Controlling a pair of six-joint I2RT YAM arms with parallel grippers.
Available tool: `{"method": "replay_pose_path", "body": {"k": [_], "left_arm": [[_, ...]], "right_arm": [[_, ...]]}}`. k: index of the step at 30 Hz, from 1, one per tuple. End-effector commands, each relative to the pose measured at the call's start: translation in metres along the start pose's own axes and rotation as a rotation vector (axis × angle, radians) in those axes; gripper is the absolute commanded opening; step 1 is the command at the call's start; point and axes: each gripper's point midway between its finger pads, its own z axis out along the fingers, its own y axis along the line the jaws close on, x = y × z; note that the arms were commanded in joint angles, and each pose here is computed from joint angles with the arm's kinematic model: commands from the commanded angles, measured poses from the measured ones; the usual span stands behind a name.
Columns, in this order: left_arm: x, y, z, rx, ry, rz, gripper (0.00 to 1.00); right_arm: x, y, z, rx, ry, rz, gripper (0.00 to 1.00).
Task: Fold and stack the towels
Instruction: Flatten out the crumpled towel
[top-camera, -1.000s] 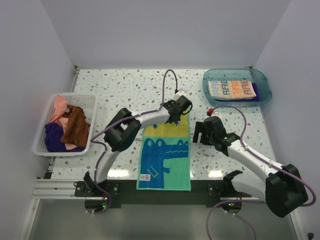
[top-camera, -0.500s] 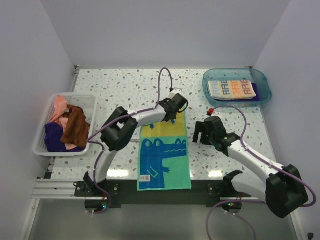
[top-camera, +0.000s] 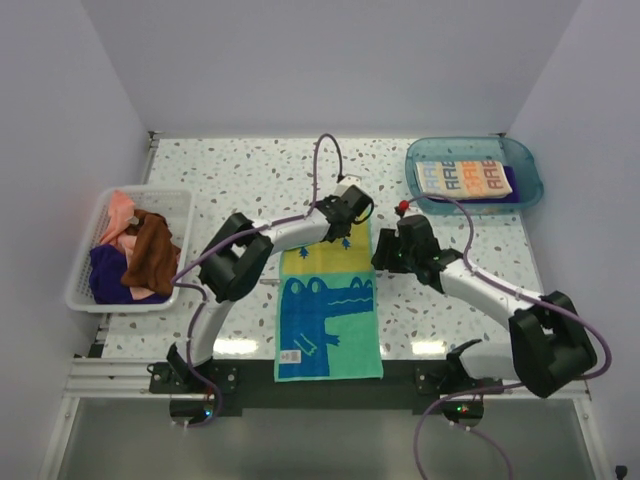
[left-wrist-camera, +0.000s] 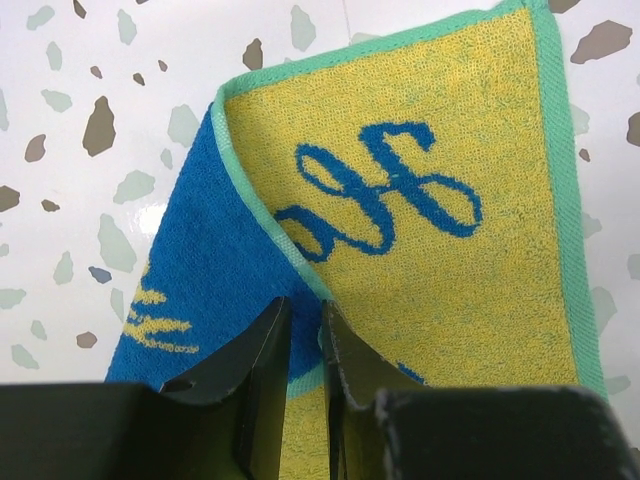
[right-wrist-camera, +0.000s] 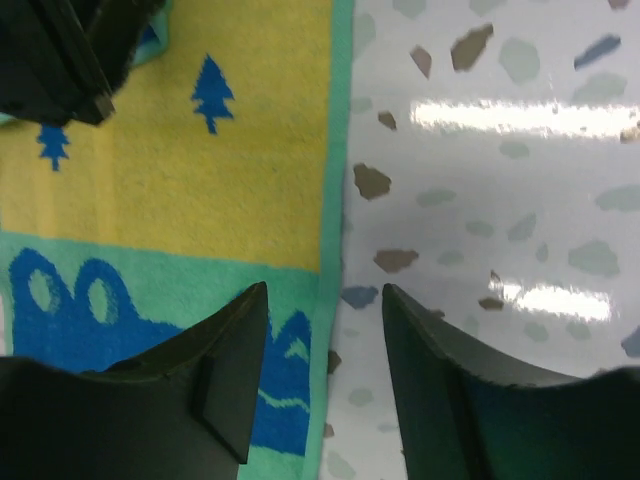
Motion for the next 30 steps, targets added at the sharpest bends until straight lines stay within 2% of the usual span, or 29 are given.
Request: {"method": "replay_pose_path", "body": {"k": [1, 2, 6, 8, 9, 12, 22, 26, 30], "left_arm": [[-0.019, 0.008, -0.012, 0.006, -0.039, -0.031, 0.24], [-0.016, 0.006, -0.012, 0.014, -0.030, -0.027, 0.24], [-0.016, 0.004, -0.014, 0.034, -0.027, -0.049, 0.24], [-0.015, 0.003, -0.015, 0.043, -0.024, -0.055, 0.24], [-0.016, 0.004, -0.014, 0.042, -0.023, -0.059, 0.24], [-0.016, 0.005, -0.014, 0.051, -0.017, -0.067, 0.24], [-0.013, 0.003, -0.018, 0.084, 0.006, -0.086, 0.24], [-0.018, 0.000, -0.024, 0.109, 0.000, -0.103, 0.32], [-0.025, -0.003, -0.031, 0.139, -0.018, -0.121, 0.33]], "right_arm": [[-0.048, 0.033, 0.010, -0.099, -0.115, 0.011, 0.53], [-0.050, 0.035, 0.015, -0.098, -0.113, 0.019, 0.46], [-0.063, 0.048, 0.034, -0.166, -0.116, 0.072, 0.31], [-0.055, 0.047, 0.047, -0.176, -0.081, 0.107, 0.24], [-0.058, 0.047, 0.052, -0.190, -0.088, 0.122, 0.17], [-0.051, 0.045, 0.066, -0.201, -0.064, 0.158, 0.08], [-0.020, 0.022, 0.086, -0.145, -0.003, 0.231, 0.01], [-0.012, 0.017, 0.090, -0.130, 0.014, 0.237, 0.01], [-0.008, 0.016, 0.092, -0.126, 0.024, 0.236, 0.01]]}}
